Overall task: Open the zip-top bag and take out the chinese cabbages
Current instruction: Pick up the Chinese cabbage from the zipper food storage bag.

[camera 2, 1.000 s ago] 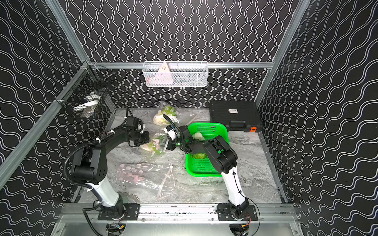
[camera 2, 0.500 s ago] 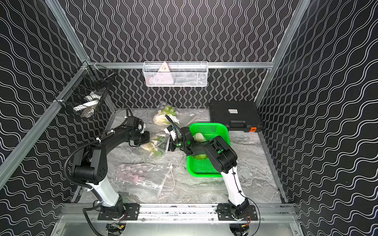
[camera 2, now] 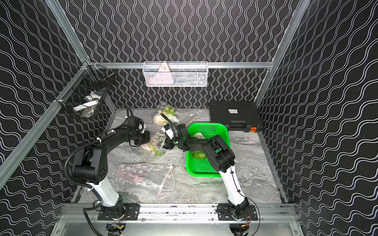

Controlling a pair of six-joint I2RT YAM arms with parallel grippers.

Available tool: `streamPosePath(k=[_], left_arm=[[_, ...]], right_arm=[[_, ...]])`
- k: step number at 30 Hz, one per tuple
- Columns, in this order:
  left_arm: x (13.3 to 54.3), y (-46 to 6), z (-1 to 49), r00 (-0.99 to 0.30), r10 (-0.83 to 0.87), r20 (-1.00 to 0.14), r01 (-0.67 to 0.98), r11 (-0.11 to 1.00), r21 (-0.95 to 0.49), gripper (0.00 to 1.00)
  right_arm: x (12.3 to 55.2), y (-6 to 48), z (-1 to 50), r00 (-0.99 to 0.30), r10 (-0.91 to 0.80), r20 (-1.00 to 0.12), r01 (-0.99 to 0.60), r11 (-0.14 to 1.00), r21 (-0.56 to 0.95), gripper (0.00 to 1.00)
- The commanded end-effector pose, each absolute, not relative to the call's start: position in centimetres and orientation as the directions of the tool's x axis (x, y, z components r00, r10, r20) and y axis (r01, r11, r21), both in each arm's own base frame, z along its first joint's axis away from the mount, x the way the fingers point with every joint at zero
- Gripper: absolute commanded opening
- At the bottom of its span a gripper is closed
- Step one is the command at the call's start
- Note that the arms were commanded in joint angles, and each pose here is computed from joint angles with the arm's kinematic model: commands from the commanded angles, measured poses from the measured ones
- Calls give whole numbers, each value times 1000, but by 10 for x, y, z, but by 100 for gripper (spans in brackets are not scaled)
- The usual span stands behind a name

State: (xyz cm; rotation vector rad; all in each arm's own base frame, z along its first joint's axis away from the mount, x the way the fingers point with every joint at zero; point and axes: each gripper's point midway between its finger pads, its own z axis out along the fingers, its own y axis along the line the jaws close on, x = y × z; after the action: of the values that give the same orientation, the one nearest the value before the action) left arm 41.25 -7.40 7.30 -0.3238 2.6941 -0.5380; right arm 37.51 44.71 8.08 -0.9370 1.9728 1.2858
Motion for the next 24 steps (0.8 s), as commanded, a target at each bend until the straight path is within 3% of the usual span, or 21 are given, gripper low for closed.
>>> streamPosePath(k=[1,7,10,12,13,16,19,24], left_arm=[[394,-76,62,-930,-286,-232,-179,901,-394,0],[395,-78,62,-930,-284,-233,-176,901,-397,0],[398,-82,80,-924,-265,-277,-130,896,-424,0],[403,-87,117,-890,-248,-382,-51,887,-459,0],[404,-86,135,-862,-256,-437,-30,887,-461,15],[399,-74,196,-764,-284,-580,5,895,-445,97],[382,-61,235,-724,-297,-623,4,901,-434,99],[357,-56,244,-727,-427,-538,-56,817,-573,99]], right_arm=[[368,454,78,-560,-266,-785,-826,252,504,40],[364,466,85,-597,-221,-771,-802,198,564,38],[365,466,90,-605,-183,-775,-795,201,573,23],[368,463,96,-618,-149,-772,-782,218,584,11],[368,461,100,-627,-144,-765,-775,219,593,6],[368,455,119,-627,-117,-770,-772,231,593,0],[368,447,143,-611,-96,-786,-780,241,578,0],[372,434,183,-609,-38,-792,-775,239,585,0]])
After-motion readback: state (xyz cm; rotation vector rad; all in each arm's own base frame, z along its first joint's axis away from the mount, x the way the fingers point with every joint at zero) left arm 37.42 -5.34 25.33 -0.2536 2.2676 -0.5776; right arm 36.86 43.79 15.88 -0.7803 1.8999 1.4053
